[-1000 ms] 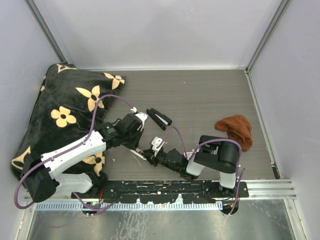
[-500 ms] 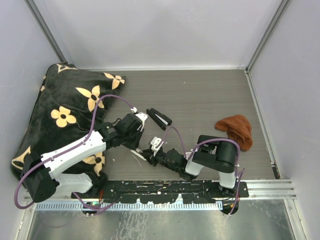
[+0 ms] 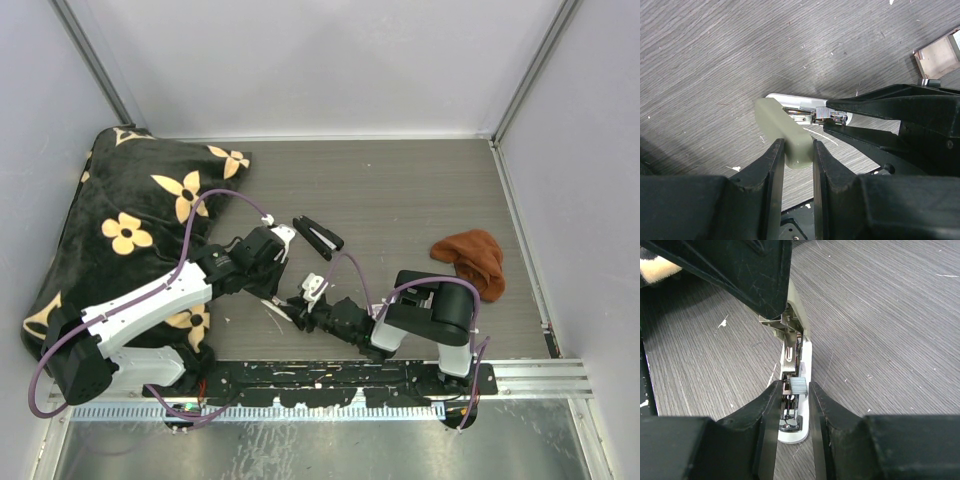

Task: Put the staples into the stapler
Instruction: Install the staple into the stapler.

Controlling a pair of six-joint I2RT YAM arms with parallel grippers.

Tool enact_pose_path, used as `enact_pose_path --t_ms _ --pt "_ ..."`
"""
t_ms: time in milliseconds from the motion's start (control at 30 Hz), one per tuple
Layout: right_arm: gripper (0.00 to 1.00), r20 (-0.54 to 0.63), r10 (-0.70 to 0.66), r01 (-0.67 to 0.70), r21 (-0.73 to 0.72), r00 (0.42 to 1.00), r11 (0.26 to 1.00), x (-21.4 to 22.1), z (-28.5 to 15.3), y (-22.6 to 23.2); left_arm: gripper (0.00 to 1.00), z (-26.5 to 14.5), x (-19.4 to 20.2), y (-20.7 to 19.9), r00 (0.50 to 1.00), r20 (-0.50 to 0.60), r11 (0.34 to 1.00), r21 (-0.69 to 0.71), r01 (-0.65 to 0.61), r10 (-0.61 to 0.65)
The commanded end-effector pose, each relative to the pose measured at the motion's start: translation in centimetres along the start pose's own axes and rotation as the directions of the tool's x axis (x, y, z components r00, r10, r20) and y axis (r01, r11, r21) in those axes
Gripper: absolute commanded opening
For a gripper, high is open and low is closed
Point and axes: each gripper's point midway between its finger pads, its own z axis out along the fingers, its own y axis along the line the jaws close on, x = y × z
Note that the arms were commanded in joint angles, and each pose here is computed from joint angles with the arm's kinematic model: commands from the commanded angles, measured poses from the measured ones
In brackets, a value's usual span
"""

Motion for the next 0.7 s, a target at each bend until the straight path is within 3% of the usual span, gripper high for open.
enact_pose_path --t_ms 0,400,667 --pt "0.36 0.09 0.022 -0.021 -0.009 0.996 1.0 -2.4 -0.1 0.4 0.0 -1.1 -2.1 -1.2 0.998 0.061 0.998 0.061 0.004 -0.008" --pt "0.49 0.195 0.103 -0.111 0.028 0.975 0.993 -7.6 -1.9 -0.3 0.0 -1.1 -1.9 -1.2 0.998 0.055 0.998 0.062 0.0 -0.003" --pt "0.52 0.054 0.348 -0.352 0.109 0.936 0.93 -6.3 -1.9 -3.3 0.0 -0.8 -1.5 -1.8 0.996 0.083 0.993 0.114 -0.033 0.024"
